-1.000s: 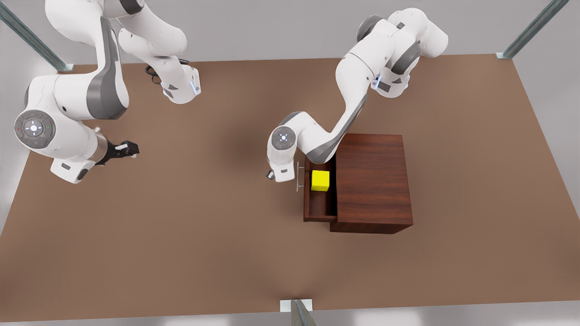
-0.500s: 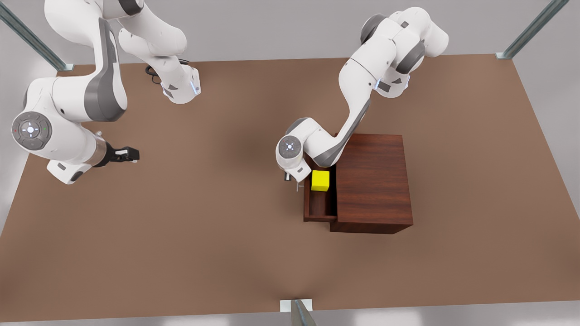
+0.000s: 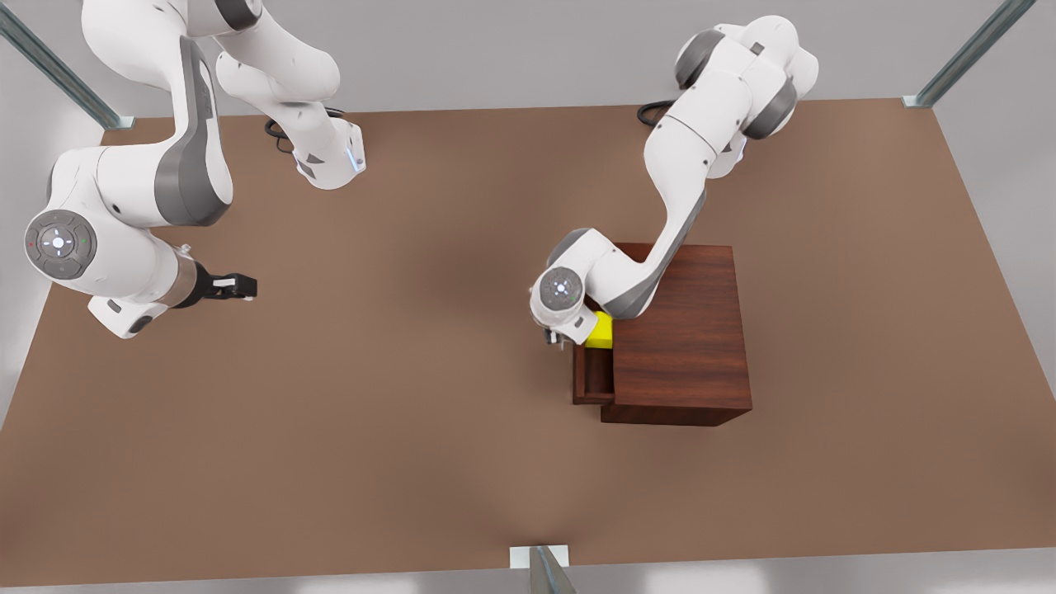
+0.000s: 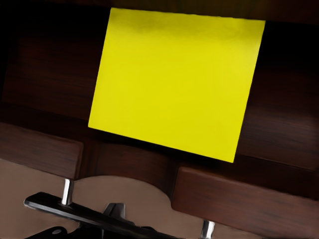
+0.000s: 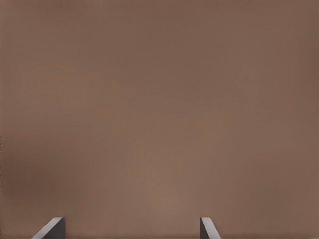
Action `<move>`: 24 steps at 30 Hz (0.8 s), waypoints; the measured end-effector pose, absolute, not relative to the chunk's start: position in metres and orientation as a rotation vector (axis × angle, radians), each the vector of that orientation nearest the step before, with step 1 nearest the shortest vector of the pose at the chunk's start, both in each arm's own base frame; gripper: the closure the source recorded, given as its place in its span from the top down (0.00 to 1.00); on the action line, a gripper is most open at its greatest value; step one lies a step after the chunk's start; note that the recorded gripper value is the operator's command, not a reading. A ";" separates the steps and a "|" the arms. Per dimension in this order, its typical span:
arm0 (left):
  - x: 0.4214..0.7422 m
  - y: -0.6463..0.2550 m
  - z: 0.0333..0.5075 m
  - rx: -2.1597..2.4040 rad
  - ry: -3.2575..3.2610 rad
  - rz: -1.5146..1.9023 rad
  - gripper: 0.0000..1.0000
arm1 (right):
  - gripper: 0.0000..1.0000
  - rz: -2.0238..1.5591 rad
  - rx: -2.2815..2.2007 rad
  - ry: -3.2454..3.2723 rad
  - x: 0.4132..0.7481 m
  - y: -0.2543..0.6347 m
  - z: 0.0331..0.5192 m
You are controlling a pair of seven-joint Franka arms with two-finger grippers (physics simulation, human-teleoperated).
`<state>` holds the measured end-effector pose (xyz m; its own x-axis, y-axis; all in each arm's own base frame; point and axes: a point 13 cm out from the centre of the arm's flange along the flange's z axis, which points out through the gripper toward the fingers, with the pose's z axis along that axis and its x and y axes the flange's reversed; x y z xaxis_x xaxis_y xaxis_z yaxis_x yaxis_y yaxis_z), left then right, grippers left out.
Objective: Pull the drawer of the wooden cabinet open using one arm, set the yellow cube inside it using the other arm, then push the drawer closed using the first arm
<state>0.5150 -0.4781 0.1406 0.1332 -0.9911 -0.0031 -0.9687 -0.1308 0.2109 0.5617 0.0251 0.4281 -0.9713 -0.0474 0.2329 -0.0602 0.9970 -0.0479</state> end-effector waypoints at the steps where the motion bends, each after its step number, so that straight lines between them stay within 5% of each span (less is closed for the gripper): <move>1: 0.518 -0.473 0.141 2.251 -1.947 -0.220 0.21 | 1.00 0.077 0.077 -2.906 0.562 0.026 0.428; 24: 0.529 -0.410 0.151 2.319 -1.877 -0.348 0.21 | 1.00 0.056 0.044 -2.909 0.562 0.034 0.427</move>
